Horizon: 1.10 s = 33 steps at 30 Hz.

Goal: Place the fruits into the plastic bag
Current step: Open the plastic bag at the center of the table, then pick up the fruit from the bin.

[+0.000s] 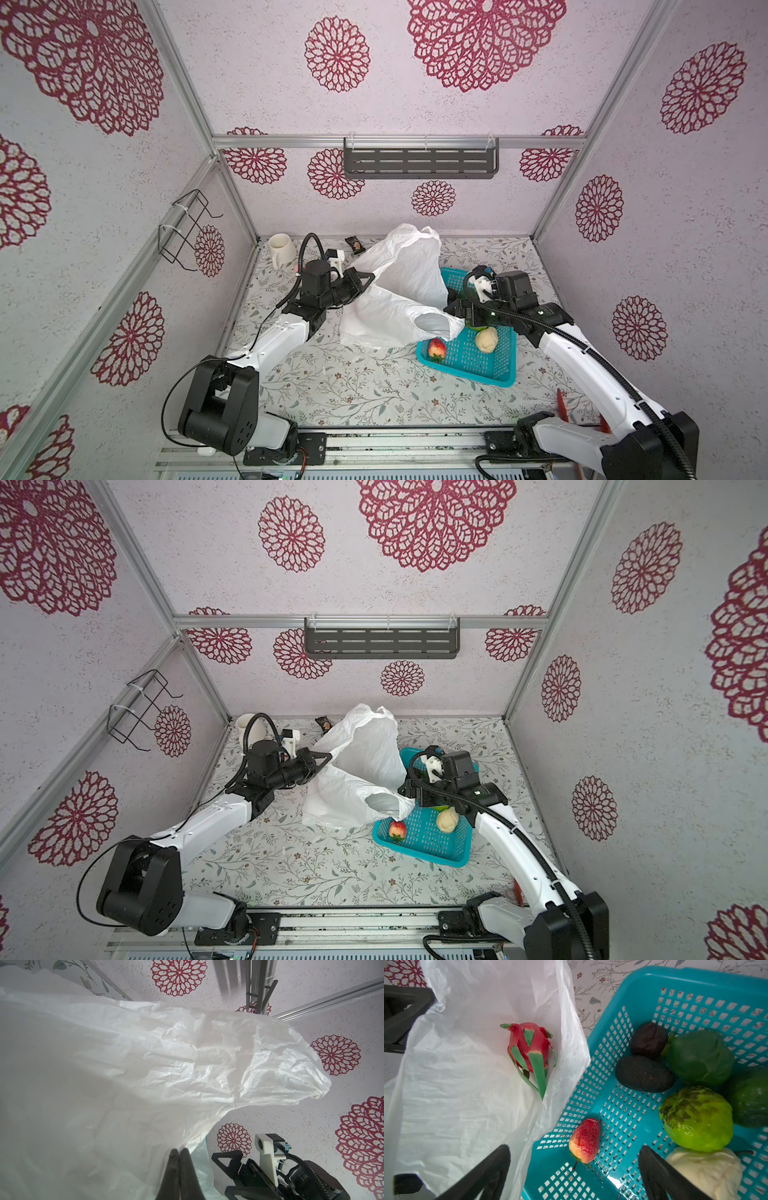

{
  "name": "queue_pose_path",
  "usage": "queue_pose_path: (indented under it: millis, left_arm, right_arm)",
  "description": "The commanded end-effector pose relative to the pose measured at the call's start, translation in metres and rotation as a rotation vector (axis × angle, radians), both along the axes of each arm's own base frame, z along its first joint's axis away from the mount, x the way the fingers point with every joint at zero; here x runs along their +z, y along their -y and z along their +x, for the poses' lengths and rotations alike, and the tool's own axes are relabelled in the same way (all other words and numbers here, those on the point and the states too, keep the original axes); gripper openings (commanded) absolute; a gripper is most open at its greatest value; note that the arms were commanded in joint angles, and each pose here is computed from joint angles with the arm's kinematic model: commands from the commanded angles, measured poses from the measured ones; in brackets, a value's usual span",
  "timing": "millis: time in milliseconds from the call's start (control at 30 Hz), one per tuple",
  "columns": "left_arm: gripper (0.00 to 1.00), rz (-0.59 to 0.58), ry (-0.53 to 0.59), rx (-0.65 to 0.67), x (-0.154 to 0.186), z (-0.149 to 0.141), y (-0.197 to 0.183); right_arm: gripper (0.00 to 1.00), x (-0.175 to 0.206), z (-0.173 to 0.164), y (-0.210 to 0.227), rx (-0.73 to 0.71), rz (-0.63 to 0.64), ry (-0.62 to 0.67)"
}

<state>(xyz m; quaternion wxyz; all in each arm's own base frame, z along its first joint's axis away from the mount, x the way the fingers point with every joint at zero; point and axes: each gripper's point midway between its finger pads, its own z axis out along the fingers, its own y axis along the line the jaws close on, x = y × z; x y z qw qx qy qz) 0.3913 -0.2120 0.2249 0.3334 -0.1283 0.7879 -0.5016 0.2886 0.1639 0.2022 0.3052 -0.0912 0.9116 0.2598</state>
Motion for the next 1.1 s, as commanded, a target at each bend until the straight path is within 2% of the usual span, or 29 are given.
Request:
queue_pose_path:
  millis: [0, 67, 133, 333, 467, 533, 667, 733, 800, 933, 1067]
  left_arm:
    - [0.00, 0.022, 0.012, 0.033, 0.002, 0.005, -0.008]
    - [0.00, 0.039, 0.015, 0.015, 0.002, 0.003, -0.004]
    - [0.00, 0.050, 0.015, -0.023, 0.001, -0.001, 0.003]
    - [0.00, 0.043, 0.014, -0.096, 0.001, -0.009, 0.021]
    - [0.00, 0.046, 0.012, -0.108, -0.001, -0.010, 0.028]
    - [0.00, 0.044, 0.010, -0.106, 0.000, -0.010, 0.028]
    - [0.00, 0.035, 0.024, -0.106, 0.005, -0.010, 0.028]
    - [0.00, 0.028, 0.032, -0.096, 0.009, -0.009, 0.026]
    - [0.00, 0.024, 0.039, -0.083, 0.012, -0.008, 0.024]
    - [0.00, 0.025, 0.063, -0.071, 0.018, -0.006, 0.023]
    - [0.00, 0.078, 0.052, -0.070, 0.012, -0.007, 0.020]
  right_arm:
    - [0.99, 0.016, 0.023, 0.022, -0.168, -0.033, 0.068]
    - [0.99, 0.011, 0.035, 0.043, -0.309, -0.099, 0.062]
    - [0.99, 0.008, 0.044, 0.046, -0.349, -0.108, 0.059]
    - [0.99, 0.026, 0.065, 0.016, -0.311, 0.075, 0.096]
    - [0.99, 0.046, 0.080, 0.010, -0.326, 0.138, 0.152]
    - [0.99, 0.054, 0.087, 0.017, -0.366, 0.115, 0.175]
    - [0.99, 0.053, 0.089, 0.062, -0.563, -0.034, 0.167]
    - [0.99, 0.043, 0.079, 0.085, -0.655, -0.088, 0.131]
    - [0.99, 0.027, 0.067, 0.098, -0.687, -0.110, 0.083]
    - [0.97, -0.032, 0.038, 0.107, -0.633, -0.161, -0.097]
    - [0.95, -0.079, 0.014, 0.099, -0.542, -0.203, -0.243]
